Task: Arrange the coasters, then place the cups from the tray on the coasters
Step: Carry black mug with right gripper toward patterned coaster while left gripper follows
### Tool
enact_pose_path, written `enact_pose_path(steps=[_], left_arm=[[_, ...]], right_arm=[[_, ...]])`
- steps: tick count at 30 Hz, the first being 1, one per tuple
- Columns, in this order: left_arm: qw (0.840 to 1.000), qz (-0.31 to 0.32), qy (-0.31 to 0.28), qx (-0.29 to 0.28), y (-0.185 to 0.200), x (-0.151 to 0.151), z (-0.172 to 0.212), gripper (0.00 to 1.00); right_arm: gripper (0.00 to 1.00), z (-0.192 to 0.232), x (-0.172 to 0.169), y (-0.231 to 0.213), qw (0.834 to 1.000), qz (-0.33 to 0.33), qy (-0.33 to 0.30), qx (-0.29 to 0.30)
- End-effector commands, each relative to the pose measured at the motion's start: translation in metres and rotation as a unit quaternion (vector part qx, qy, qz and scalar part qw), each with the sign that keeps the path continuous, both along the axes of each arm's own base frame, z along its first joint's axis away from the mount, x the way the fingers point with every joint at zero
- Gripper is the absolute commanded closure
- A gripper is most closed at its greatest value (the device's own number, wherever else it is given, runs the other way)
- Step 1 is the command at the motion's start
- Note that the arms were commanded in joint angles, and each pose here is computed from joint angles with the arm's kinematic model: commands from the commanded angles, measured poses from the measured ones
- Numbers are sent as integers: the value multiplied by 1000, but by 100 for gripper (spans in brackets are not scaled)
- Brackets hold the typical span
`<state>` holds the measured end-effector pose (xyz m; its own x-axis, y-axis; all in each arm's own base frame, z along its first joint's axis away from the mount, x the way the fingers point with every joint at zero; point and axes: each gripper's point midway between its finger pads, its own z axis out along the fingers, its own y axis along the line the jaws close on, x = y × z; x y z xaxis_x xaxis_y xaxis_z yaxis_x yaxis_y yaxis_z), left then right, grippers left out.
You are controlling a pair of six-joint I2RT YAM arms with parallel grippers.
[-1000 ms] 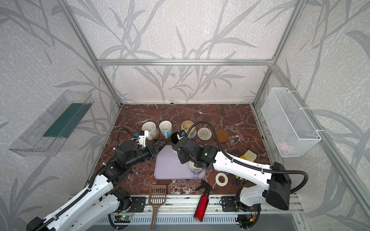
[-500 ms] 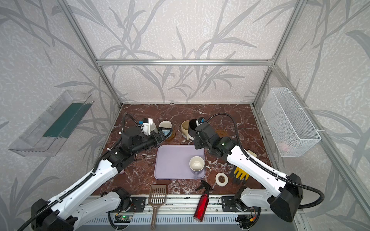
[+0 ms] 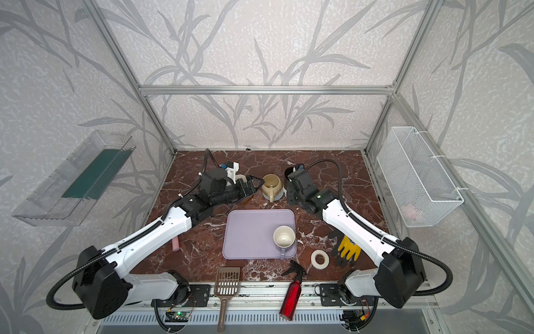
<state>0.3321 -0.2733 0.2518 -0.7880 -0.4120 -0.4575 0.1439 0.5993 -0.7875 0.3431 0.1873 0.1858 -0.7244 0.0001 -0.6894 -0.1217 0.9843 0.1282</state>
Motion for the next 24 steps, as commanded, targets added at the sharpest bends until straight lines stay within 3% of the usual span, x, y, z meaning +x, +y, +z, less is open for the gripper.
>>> enact_pose_path(steps=[1, 12, 24], left_arm=[[999, -9, -28, -27, -14, 13, 22, 2], [1000, -16, 13, -15, -38, 43, -10, 1], [999, -20, 26, -1, -49, 49, -27, 1]], right_arm=[[100, 24, 30, -4, 997, -37, -67, 8], [100, -9, 58, -9, 995, -71, -65, -13], [100, -48, 68, -14, 995, -82, -41, -26]])
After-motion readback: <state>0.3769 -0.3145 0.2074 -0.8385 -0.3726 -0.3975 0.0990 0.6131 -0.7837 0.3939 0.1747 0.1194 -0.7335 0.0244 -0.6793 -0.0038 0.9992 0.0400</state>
